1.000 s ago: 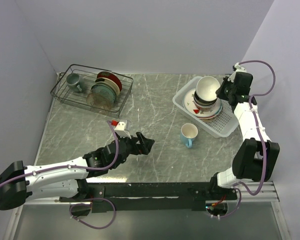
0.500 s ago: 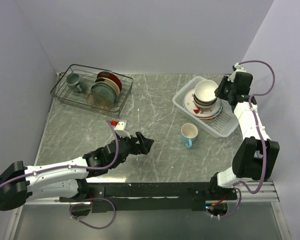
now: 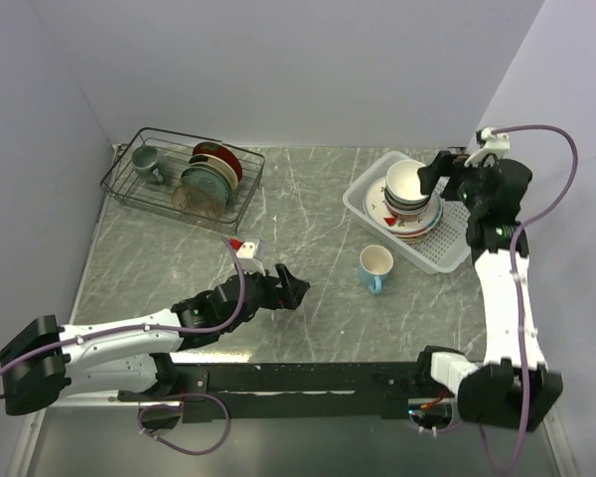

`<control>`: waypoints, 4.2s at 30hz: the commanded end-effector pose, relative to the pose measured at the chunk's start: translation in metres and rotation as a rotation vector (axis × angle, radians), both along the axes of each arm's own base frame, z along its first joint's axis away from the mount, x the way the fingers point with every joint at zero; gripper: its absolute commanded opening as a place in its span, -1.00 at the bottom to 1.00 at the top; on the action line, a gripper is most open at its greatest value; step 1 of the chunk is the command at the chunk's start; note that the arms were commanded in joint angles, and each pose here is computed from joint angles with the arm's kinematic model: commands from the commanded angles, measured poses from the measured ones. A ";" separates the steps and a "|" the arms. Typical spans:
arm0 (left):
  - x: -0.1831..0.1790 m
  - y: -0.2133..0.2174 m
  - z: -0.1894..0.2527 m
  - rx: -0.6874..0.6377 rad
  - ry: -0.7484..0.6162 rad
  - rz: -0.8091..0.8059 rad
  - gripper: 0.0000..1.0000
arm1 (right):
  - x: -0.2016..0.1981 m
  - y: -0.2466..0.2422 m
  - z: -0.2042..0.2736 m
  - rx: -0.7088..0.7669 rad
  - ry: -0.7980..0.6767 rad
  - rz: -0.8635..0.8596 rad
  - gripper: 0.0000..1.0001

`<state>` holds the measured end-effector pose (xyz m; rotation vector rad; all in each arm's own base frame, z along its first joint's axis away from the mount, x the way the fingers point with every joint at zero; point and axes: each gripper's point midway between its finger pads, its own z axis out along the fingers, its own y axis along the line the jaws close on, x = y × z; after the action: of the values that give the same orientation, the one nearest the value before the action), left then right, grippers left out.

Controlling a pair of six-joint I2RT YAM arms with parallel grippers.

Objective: Place the mixed dishes into the plastic bin
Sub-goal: Place the bowl in the plastic bin, then pick up the cup at the center of the board, then place the cup in the plastic bin.

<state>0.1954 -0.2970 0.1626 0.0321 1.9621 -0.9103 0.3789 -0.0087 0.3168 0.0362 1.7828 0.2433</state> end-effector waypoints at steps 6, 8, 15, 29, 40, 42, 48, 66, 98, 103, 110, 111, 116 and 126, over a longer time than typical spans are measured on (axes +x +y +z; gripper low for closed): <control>-0.001 -0.026 0.012 -0.057 0.036 -0.057 0.99 | -0.075 0.064 0.006 -0.142 -0.161 0.400 1.00; -0.002 -0.028 0.010 -0.055 0.047 -0.064 0.99 | -0.084 0.070 0.001 -0.160 -0.163 0.446 0.99; -0.003 -0.031 0.002 -0.038 0.075 -0.068 0.99 | -0.107 0.085 -0.037 -0.140 -0.038 0.575 1.00; -0.005 -0.030 -0.016 -0.006 0.121 -0.062 0.99 | -0.124 0.094 -0.091 -0.132 0.136 0.702 1.00; -0.007 -0.027 -0.023 0.003 0.135 -0.058 0.99 | -0.121 0.100 -0.128 -0.252 0.233 0.734 1.00; -0.007 -0.026 -0.023 0.004 0.137 -0.054 0.99 | -0.122 0.104 -0.134 -0.290 0.239 0.764 1.00; -0.008 -0.024 -0.025 0.004 0.144 -0.053 0.99 | -0.116 0.120 -0.144 -0.392 0.248 0.815 1.00; -0.011 -0.007 -0.031 -0.002 0.149 -0.012 0.99 | -0.113 0.140 -0.183 -0.552 0.494 0.774 0.90; -0.002 0.034 0.002 0.024 0.051 0.100 0.99 | -0.130 0.059 -0.031 -0.624 0.180 0.589 -1.00; -0.003 0.040 0.004 0.014 0.042 0.107 0.99 | -0.113 0.003 -0.029 -0.619 0.231 0.337 -1.00; -0.005 0.051 0.004 -0.012 0.029 0.126 0.99 | -0.081 -0.047 -0.072 -0.507 0.389 0.232 -1.00; -0.005 0.052 0.004 -0.014 0.027 0.125 0.99 | -0.077 -0.049 -0.078 -0.493 0.400 0.235 -1.00; -0.005 0.054 0.001 -0.012 0.018 0.125 0.99 | -0.050 -0.062 -0.110 -0.412 0.485 0.218 -1.00; -0.003 0.057 -0.006 0.005 0.020 0.136 0.99 | -0.012 -0.086 -0.153 -0.370 0.603 0.184 -1.00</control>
<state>0.1874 -0.2423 0.1526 -0.0952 1.9923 -0.8257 0.3315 -0.0744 0.1408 -0.3705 2.5123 0.1413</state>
